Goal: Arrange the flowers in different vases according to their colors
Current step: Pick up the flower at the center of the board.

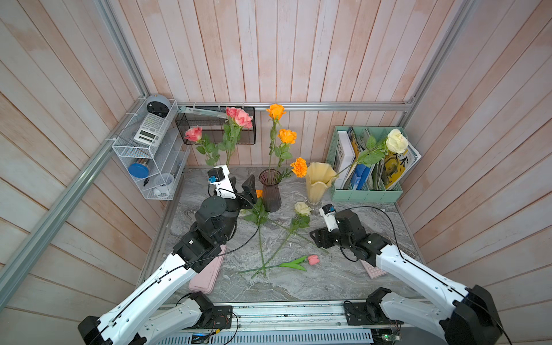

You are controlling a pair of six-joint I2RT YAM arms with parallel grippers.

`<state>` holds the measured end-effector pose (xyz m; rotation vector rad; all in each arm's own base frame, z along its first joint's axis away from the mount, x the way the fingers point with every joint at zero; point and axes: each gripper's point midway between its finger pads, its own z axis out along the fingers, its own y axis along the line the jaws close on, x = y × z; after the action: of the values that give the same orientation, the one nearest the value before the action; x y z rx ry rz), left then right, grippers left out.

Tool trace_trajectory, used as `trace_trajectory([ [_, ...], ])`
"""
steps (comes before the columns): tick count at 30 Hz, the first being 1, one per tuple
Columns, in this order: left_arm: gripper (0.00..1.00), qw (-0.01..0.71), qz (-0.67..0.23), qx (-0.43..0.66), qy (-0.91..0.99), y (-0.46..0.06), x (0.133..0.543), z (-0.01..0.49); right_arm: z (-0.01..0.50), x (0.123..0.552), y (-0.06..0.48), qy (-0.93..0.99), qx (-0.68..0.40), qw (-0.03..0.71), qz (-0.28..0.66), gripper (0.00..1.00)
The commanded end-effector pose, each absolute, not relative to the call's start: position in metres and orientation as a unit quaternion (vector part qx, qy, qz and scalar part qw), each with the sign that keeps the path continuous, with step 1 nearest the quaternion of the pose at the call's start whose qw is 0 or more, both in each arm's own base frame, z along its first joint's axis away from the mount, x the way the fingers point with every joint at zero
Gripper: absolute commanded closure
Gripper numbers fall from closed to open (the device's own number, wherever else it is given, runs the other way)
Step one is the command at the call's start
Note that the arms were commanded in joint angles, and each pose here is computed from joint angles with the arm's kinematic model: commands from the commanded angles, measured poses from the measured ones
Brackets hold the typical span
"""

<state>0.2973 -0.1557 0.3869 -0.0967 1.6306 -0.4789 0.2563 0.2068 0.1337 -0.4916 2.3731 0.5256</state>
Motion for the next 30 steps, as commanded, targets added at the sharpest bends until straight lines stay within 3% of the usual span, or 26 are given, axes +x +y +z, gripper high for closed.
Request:
trace_trajectory([
  [1,0.29,0.592,-0.198,-0.075,0.778,-0.143,0.281,0.322,0.137,0.259,0.220,0.905,-0.232,0.308,0.178,0.26],
  [14,0.28,0.501,-0.197,-0.105,0.836,-0.122,0.240,0.212,0.118,0.285,0.298,0.905,-0.320,0.222,0.171,0.29],
  [20,0.26,0.455,-0.253,0.022,0.854,-0.178,0.235,0.192,0.109,0.284,0.280,0.938,-0.262,0.189,0.128,0.30],
  [27,0.26,0.376,-0.164,0.233,0.882,-0.249,0.232,0.145,0.110,0.272,0.232,0.956,-0.179,0.209,0.100,0.30],
  [30,0.26,0.365,-0.124,0.264,0.884,-0.265,0.243,0.133,0.108,0.267,0.208,0.961,-0.148,0.216,0.091,0.30],
])
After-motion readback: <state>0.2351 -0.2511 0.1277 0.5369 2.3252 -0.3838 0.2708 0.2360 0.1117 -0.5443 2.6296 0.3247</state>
